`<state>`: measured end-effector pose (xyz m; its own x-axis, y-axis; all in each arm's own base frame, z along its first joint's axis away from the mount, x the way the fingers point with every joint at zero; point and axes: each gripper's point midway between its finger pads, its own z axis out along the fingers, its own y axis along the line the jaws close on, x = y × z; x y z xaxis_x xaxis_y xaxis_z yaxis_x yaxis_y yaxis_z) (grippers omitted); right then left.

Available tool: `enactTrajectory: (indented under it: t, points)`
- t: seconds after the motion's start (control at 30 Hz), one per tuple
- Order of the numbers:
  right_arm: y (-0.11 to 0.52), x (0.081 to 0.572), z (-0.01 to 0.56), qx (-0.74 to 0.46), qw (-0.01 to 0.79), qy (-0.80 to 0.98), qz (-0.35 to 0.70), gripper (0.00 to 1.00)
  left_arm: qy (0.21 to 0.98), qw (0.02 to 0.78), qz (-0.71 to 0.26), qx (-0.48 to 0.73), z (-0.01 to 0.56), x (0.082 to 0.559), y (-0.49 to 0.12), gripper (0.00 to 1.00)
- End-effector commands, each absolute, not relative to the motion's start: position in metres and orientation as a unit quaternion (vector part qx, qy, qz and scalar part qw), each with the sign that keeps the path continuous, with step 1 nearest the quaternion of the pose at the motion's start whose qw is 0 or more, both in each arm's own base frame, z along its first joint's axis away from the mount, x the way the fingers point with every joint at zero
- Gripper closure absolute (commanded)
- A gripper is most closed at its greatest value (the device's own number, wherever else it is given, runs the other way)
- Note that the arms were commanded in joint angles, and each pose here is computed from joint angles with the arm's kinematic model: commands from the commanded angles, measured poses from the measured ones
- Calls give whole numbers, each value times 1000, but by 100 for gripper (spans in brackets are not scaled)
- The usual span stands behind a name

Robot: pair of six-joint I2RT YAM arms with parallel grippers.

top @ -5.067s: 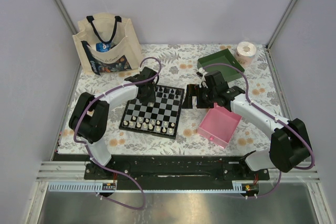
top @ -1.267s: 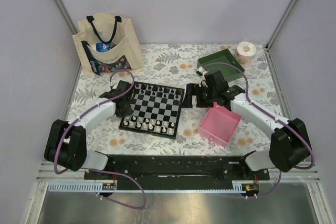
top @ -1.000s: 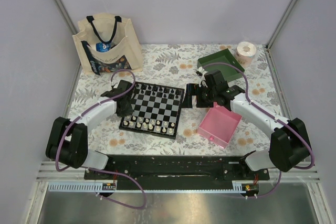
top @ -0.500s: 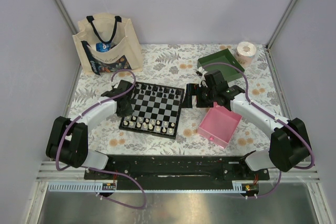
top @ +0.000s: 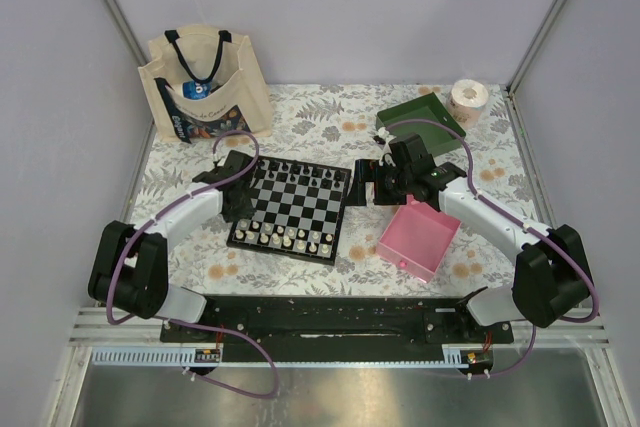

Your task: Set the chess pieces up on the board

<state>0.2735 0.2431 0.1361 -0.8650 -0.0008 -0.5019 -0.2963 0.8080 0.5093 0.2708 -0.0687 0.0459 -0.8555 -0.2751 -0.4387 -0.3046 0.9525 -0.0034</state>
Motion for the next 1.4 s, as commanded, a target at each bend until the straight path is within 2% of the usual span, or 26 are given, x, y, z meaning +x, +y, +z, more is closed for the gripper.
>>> enactTrajectory:
  t: [0.0, 0.1, 0.27, 0.47, 0.53, 0.83, 1.07, 1.2, 1.37]
  points:
    - [250, 280, 150, -92, 262, 909, 312, 1, 955, 252, 26, -152, 65, 288, -70, 70]
    - [250, 280, 149, -91, 261, 909, 311, 1, 953, 261, 22, -153, 70, 290, -70, 62]
    - [254, 277, 142, -95, 242, 912, 317, 1, 950, 269, 25, -155, 74, 292, -69, 62]
    - [261, 275, 139, -100, 227, 911, 331, 8, 945, 283, 36, -158, 84, 291, -62, 60]
    - [263, 275, 139, -102, 224, 909, 336, 11, 944, 286, 40, -161, 86, 291, -59, 55]
    - [277, 269, 138, -126, 211, 909, 337, 19, 932, 305, 36, -190, 93, 292, -46, 48]
    - [298, 260, 134, -155, 201, 912, 321, 21, 918, 319, -13, -236, 88, 290, -43, 45]
    - [313, 258, 130, -171, 197, 913, 314, 29, 915, 317, -35, -246, 86, 291, -45, 45]
    - [334, 259, 125, -188, 192, 915, 300, 34, 913, 324, -35, -243, 90, 293, -44, 45]
